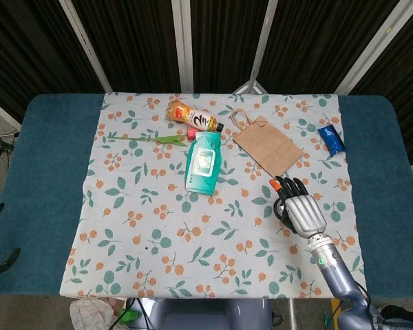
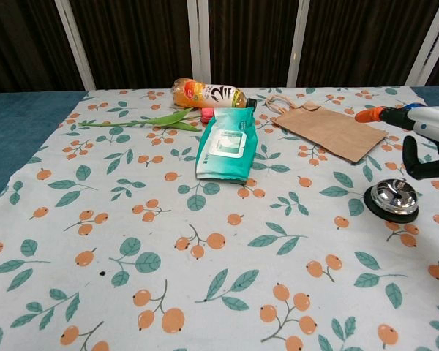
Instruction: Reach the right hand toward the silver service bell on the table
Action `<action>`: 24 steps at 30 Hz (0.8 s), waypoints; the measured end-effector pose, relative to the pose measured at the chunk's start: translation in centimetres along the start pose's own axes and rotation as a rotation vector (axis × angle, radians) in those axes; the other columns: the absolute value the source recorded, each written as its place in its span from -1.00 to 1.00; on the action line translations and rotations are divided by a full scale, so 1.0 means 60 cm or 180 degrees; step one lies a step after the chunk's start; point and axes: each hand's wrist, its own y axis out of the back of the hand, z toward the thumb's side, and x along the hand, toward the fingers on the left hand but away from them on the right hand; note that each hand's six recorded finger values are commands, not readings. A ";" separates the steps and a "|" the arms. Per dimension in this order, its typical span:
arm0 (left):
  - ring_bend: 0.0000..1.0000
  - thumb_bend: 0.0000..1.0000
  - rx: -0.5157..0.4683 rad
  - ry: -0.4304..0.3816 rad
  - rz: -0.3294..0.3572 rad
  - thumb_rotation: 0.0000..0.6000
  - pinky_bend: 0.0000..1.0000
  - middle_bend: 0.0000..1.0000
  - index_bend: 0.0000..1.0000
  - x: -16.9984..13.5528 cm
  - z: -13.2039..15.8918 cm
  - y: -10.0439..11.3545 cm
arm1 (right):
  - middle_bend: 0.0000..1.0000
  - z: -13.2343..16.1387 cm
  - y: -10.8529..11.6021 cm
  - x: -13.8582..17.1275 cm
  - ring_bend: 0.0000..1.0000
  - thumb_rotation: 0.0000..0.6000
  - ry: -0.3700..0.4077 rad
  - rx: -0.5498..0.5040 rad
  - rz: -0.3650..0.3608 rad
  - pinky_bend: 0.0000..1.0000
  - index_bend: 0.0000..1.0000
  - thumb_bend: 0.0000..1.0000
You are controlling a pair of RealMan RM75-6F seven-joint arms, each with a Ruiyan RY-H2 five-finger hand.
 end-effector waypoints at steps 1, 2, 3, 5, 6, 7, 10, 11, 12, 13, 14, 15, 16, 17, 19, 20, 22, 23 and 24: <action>-1.00 -0.33 0.0004 0.0003 -0.0001 1.00 -0.80 -1.00 -0.85 0.000 0.000 0.000 | -1.00 -0.001 -0.004 -0.004 -1.00 1.00 -0.0004 -0.0005 0.0008 -1.00 -0.94 1.00; -1.00 -0.33 0.0008 0.0006 -0.0001 1.00 -0.80 -1.00 -0.85 0.000 0.000 -0.001 | -1.00 -0.001 -0.007 -0.009 -1.00 1.00 -0.0009 -0.0009 0.0015 -1.00 -0.94 1.00; -1.00 -0.33 0.0013 0.0010 0.0000 1.00 -0.80 -1.00 -0.85 0.001 0.001 -0.001 | -1.00 -0.003 -0.012 -0.014 -1.00 1.00 -0.0019 -0.0011 0.0023 -1.00 -0.94 1.00; -1.00 -0.33 0.0024 0.0017 0.0004 1.00 -0.80 -1.00 -0.85 0.001 0.001 -0.001 | -1.00 -0.006 -0.020 -0.021 -1.00 1.00 -0.0035 -0.0020 0.0034 -1.00 -0.94 1.00; -1.00 -0.33 0.0030 0.0022 0.0005 1.00 -0.80 -1.00 -0.85 0.001 0.001 -0.001 | -1.00 -0.008 -0.025 -0.025 -1.00 1.00 -0.0047 -0.0034 0.0040 -1.00 -0.94 1.00; -1.00 -0.33 0.0034 0.0026 0.0004 1.00 -0.80 -1.00 -0.85 0.001 0.001 -0.002 | -1.00 -0.009 -0.029 -0.027 -1.00 1.00 -0.0056 -0.0046 0.0043 -1.00 -0.94 1.00; -1.00 -0.33 0.0049 0.0035 -0.0006 1.00 -0.80 -1.00 -0.85 0.001 0.002 -0.004 | -1.00 -0.014 -0.044 -0.034 -1.00 1.00 -0.0077 -0.0057 0.0060 -1.00 -0.94 1.00; -1.00 -0.33 0.0054 0.0036 -0.0009 1.00 -0.80 -1.00 -0.85 0.001 0.002 -0.004 | -1.00 -0.015 -0.049 -0.036 -1.00 1.00 -0.0082 -0.0054 0.0069 -1.00 -0.94 1.00; -1.00 -0.33 0.0059 0.0035 -0.0012 1.00 -0.80 -1.00 -0.85 0.001 0.003 -0.005 | -1.00 -0.016 -0.056 -0.038 -1.00 1.00 -0.0087 -0.0054 0.0086 -1.00 -0.94 1.00; -1.00 -0.33 0.0064 0.0034 -0.0014 1.00 -0.80 -1.00 -0.85 0.001 0.004 -0.006 | -1.00 -0.017 -0.061 -0.039 -1.00 1.00 -0.0089 -0.0057 0.0102 -1.00 -0.94 1.00; -1.00 -0.33 0.0068 0.0033 -0.0017 1.00 -0.80 -1.00 -0.85 0.001 0.004 -0.006 | -1.00 -0.018 -0.067 -0.040 -1.00 1.00 -0.0091 -0.0062 0.0120 -1.00 -0.94 1.00; -1.00 -0.33 0.0073 0.0031 -0.0019 1.00 -0.80 -1.00 -0.85 0.001 0.005 -0.007 | -1.00 -0.019 -0.074 -0.042 -1.00 1.00 -0.0095 -0.0067 0.0145 -1.00 -0.94 1.00; -1.00 -0.33 0.0077 0.0029 -0.0020 1.00 -0.80 -1.00 -0.85 0.001 0.006 -0.007 | -1.00 -0.020 -0.079 -0.043 -1.00 1.00 -0.0098 -0.0070 0.0162 -1.00 -0.94 1.00; -1.00 -0.33 0.0080 0.0029 -0.0021 1.00 -0.80 -1.00 -0.85 0.001 0.006 -0.008 | -1.00 -0.022 -0.083 -0.044 -1.00 1.00 -0.0103 -0.0070 0.0177 -1.00 -0.94 1.00; -1.00 -0.33 0.0089 0.0032 -0.0027 1.00 -0.80 -1.00 -0.85 0.002 0.007 -0.009 | -1.00 -0.025 -0.092 -0.047 -1.00 1.00 -0.0118 -0.0078 0.0203 -1.00 -0.94 1.00; -1.00 -0.33 0.0093 0.0035 -0.0032 1.00 -0.80 -1.00 -0.85 0.002 0.007 -0.010 | -1.00 -0.027 -0.095 -0.048 -1.00 1.00 -0.0123 -0.0088 0.0212 -1.00 -0.94 1.00; -1.00 -0.33 0.0100 0.0035 -0.0045 1.00 -0.80 -1.00 -0.85 0.003 0.008 -0.012 | -1.00 -0.028 -0.102 -0.050 -1.00 1.00 -0.0129 -0.0118 0.0232 -1.00 -0.94 1.00; -1.00 -0.33 0.0100 0.0031 -0.0053 1.00 -0.80 -1.00 -0.85 0.004 0.008 -0.013 | -1.00 -0.027 -0.104 -0.050 -1.00 1.00 -0.0127 -0.0135 0.0242 -1.00 -0.94 1.00; -1.00 -0.33 0.0097 0.0024 -0.0069 1.00 -0.80 -1.00 -0.85 0.005 0.009 -0.014 | -1.00 -0.027 -0.108 -0.050 -1.00 1.00 -0.0124 -0.0157 0.0258 -1.00 -0.94 1.00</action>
